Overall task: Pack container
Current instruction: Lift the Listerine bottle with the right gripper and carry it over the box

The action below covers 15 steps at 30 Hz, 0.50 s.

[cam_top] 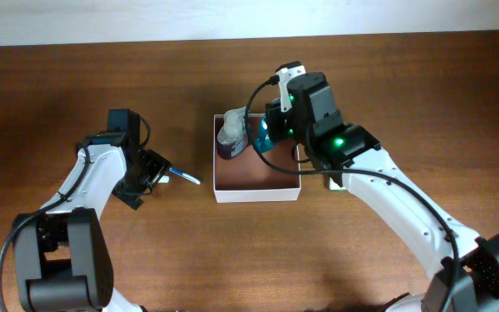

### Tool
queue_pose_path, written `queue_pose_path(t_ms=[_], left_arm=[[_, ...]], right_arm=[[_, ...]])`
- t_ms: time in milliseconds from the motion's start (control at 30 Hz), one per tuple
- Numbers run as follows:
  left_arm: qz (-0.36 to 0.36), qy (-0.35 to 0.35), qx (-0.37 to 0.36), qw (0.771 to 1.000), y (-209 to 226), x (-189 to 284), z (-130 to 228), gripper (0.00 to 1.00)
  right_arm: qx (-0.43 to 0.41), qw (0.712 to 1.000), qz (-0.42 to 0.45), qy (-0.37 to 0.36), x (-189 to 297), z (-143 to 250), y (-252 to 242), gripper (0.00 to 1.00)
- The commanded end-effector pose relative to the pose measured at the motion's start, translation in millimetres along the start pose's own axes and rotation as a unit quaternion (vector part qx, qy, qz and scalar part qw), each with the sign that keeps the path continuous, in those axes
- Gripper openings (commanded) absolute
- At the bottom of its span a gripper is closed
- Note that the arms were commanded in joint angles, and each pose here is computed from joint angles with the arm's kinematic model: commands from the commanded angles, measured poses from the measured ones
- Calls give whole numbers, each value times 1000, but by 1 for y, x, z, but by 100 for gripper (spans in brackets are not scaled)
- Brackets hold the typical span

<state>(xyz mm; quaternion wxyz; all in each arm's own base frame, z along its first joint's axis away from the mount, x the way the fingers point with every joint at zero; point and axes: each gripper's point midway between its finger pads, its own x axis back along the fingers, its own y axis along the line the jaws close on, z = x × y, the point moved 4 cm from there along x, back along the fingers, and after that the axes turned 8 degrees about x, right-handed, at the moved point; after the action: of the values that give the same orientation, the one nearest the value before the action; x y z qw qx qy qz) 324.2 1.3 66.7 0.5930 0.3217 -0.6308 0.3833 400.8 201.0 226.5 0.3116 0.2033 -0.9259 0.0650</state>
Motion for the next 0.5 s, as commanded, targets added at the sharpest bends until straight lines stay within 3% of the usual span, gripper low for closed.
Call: queue_pose_path(t_ms=[0,167,467], left_arm=[[-13,-1,2,1000,4,-3,1,82],[-14,-2,2,1000,4,-3,1,83],[-16,-1,2,1000,5,-3,1,83]], right_arm=[[4,999,30,-21,-3,-11,-6,24],[-8,999,30,-15,-20,-5,-6,23],[-109,988,105,-21,-24,0,-26,19]])
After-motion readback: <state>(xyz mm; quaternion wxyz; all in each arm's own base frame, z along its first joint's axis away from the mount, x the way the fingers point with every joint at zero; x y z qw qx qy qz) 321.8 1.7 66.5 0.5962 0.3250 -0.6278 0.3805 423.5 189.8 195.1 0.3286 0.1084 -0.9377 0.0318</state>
